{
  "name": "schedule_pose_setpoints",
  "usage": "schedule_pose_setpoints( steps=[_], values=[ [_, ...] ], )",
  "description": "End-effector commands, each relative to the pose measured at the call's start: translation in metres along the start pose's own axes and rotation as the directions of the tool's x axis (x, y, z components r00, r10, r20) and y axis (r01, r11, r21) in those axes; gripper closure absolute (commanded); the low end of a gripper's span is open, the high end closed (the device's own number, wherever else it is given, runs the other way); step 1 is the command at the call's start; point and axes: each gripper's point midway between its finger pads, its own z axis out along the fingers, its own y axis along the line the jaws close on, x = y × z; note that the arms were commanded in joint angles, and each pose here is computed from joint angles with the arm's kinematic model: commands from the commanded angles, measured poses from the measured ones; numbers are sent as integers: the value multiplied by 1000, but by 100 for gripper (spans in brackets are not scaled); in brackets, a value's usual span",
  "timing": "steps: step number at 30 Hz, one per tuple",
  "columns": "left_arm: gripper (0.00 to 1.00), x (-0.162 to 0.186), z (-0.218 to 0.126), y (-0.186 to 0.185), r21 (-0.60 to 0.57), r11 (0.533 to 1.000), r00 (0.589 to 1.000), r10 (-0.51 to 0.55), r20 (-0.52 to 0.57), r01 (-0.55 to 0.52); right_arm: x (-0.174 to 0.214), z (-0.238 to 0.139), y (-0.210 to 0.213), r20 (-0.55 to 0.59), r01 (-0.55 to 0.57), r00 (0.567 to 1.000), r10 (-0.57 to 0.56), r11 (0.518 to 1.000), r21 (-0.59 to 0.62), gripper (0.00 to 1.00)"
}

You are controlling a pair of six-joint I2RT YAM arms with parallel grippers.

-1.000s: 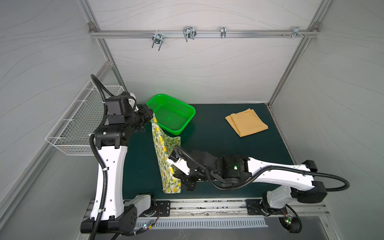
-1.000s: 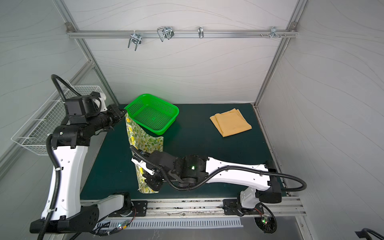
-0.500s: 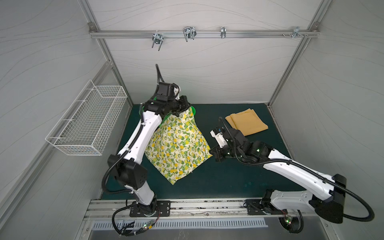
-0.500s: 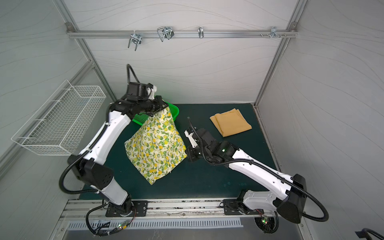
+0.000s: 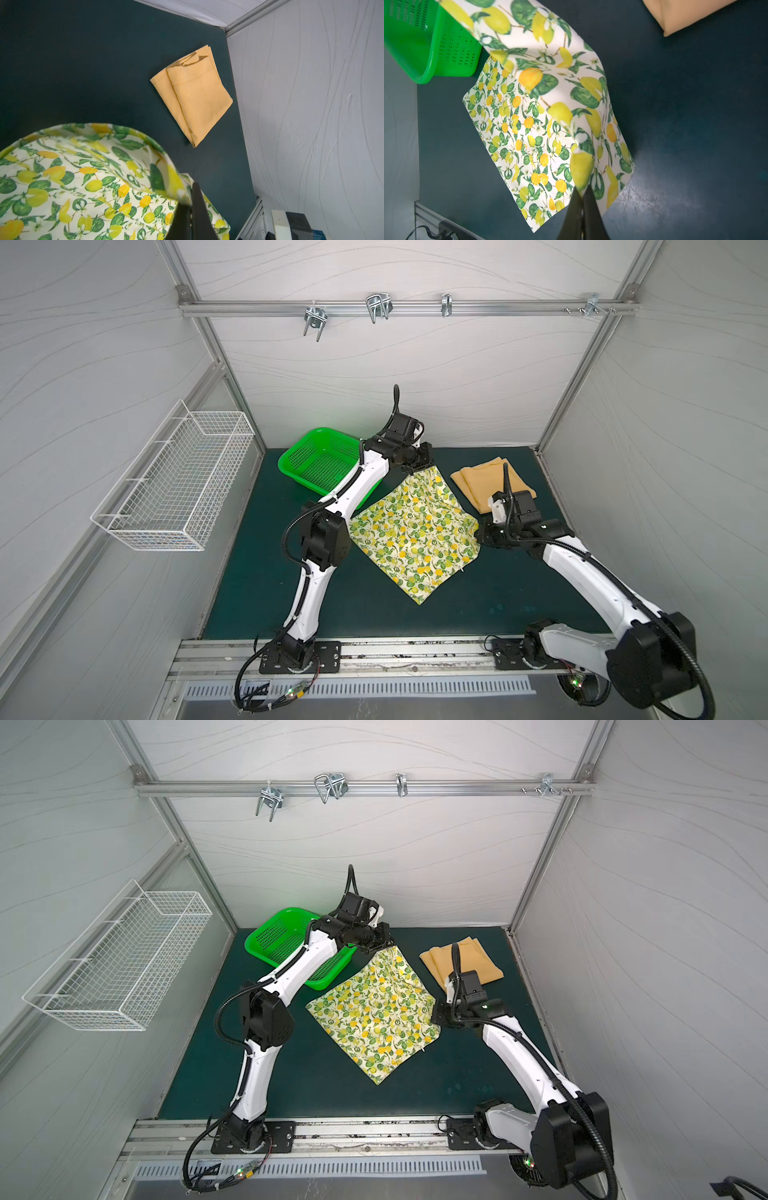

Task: Fold and stack the skirts
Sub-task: 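Lay the skirt flat on the table with both grippers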

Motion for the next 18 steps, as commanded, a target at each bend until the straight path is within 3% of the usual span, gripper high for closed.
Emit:
schedule_pose_setpoints(
  steps=[1,3,8,11,14,18],
  values=[
    [100,-14,16,3,31,999,999,-18,27,17,-9,9,-12,-15,-27,1000,27,999,-16,92],
    [96,-16,26,8,26,999,999,-26,25,26,-14,15,-25,-18,-70,997,70,997,-8,92],
    [61,-24,32,18,23,998,997,-68,47,67,-27,25,-54,-17,-169,985,169,986,11,90],
    [45,-31,20,22,18,997,995,-76,62,75,-33,31,-72,-21,-223,974,223,975,21,81],
    [43,-34,-2,24,10,997,994,-75,76,74,-38,39,-90,-33,-306,952,305,952,-8,69],
    [42,-29,-44,23,-18,999,994,-42,106,44,-48,48,-115,-48,-413,911,411,910,-39,64]
  ],
)
